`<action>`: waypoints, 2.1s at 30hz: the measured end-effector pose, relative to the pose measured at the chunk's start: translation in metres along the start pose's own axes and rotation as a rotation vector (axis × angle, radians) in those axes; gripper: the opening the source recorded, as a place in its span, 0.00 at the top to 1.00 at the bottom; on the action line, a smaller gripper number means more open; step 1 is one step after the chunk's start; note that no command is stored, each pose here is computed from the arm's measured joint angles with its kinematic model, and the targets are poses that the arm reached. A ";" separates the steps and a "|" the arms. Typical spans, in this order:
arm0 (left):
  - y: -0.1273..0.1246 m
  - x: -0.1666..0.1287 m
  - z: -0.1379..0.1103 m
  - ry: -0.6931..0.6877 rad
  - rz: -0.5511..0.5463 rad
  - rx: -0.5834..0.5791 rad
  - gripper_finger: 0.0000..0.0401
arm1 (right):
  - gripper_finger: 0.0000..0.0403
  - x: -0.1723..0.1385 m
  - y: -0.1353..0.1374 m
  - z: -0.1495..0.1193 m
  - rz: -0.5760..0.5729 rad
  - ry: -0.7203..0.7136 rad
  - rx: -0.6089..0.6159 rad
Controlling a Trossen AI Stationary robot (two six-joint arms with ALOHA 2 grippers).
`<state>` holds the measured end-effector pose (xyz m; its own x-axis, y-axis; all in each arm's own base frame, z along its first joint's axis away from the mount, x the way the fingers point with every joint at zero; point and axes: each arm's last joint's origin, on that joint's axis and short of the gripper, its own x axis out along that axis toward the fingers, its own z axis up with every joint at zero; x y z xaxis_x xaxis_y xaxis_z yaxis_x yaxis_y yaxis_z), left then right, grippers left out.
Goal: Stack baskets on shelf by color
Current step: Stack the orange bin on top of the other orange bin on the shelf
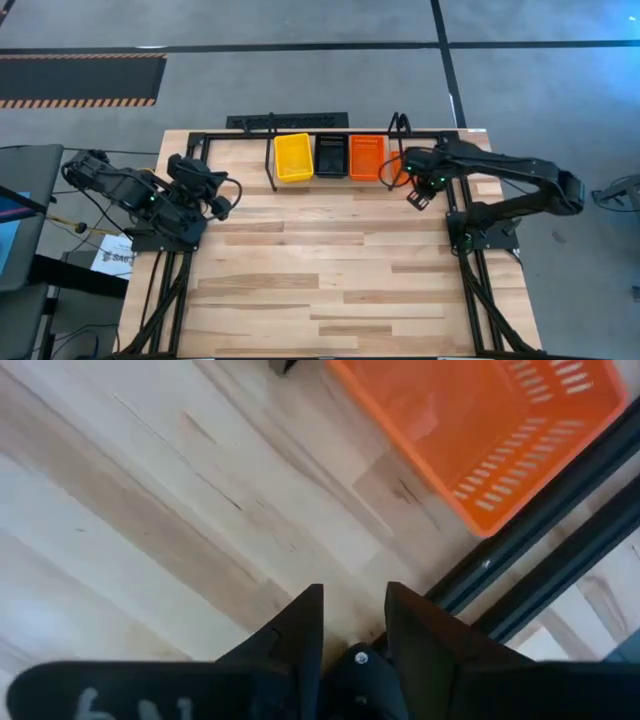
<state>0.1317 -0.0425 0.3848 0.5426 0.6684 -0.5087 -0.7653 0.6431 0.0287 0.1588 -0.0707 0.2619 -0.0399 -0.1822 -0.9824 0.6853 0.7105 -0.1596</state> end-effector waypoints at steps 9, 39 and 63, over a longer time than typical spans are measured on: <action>-0.005 0.002 -0.001 0.012 0.005 0.010 1.00 | 0.68 0.023 0.008 0.012 -0.068 0.193 -0.039; -0.005 0.002 -0.001 0.012 0.003 -0.038 1.00 | 0.54 -0.024 -0.083 0.011 0.180 -0.435 0.526; -0.017 0.007 -0.004 0.017 0.026 -0.058 1.00 | 0.50 0.030 -0.058 0.030 0.212 0.103 0.028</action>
<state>0.1468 -0.0506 0.3772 0.5166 0.6777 -0.5233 -0.7980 0.6027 -0.0072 0.1397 -0.1378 0.2443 0.0344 0.0406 -0.9986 0.7059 0.7064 0.0531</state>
